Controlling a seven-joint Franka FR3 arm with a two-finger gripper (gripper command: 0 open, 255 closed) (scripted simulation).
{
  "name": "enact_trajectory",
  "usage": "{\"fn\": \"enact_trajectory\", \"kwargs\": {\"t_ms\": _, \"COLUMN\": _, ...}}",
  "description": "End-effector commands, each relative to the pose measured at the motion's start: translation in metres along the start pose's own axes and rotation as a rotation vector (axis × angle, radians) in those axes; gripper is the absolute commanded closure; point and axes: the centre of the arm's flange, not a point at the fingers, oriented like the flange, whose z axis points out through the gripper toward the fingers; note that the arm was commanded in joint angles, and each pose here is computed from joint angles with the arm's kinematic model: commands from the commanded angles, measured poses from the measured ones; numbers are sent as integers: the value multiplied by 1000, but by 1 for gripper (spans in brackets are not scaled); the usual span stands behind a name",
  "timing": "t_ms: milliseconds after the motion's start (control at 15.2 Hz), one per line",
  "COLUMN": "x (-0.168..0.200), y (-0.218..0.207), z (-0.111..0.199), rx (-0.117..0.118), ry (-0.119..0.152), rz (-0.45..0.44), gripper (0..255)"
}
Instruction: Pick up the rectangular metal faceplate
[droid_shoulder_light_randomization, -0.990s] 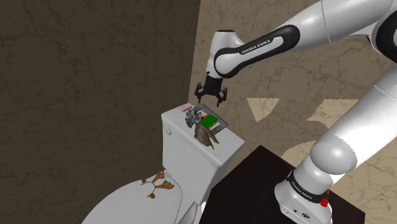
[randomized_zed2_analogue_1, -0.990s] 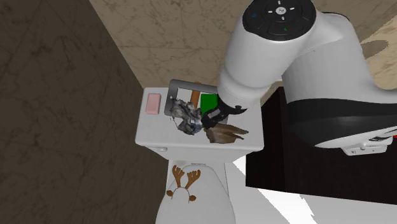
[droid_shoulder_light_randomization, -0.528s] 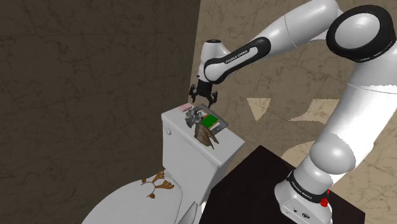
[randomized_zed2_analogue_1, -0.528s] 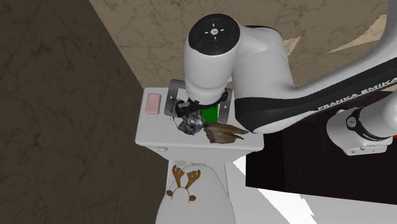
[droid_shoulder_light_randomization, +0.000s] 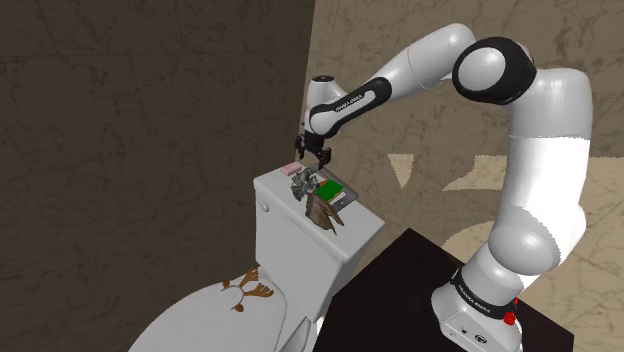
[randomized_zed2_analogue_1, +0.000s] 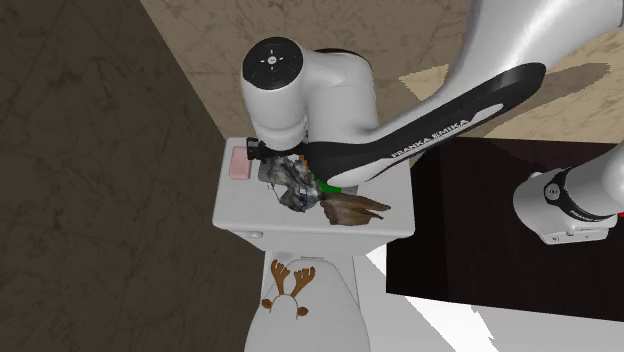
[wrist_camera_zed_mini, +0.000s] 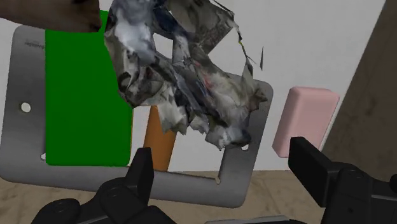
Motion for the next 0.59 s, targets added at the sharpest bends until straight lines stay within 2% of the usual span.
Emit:
{"fn": "enact_trajectory", "kwargs": {"t_ms": 0, "x": 16, "y": -9, "z": 16, "rx": -1, "ry": 12, "rz": 68, "gripper": 0}}
{"fn": "enact_trajectory", "kwargs": {"t_ms": 396, "x": 68, "y": -37, "z": 63, "rx": -4, "ry": 45, "rz": 265, "gripper": 0}}
{"fn": "enact_trajectory", "kwargs": {"t_ms": 528, "x": 72, "y": -38, "z": 72, "rx": -4, "ry": 48, "rz": 279, "gripper": 0}}
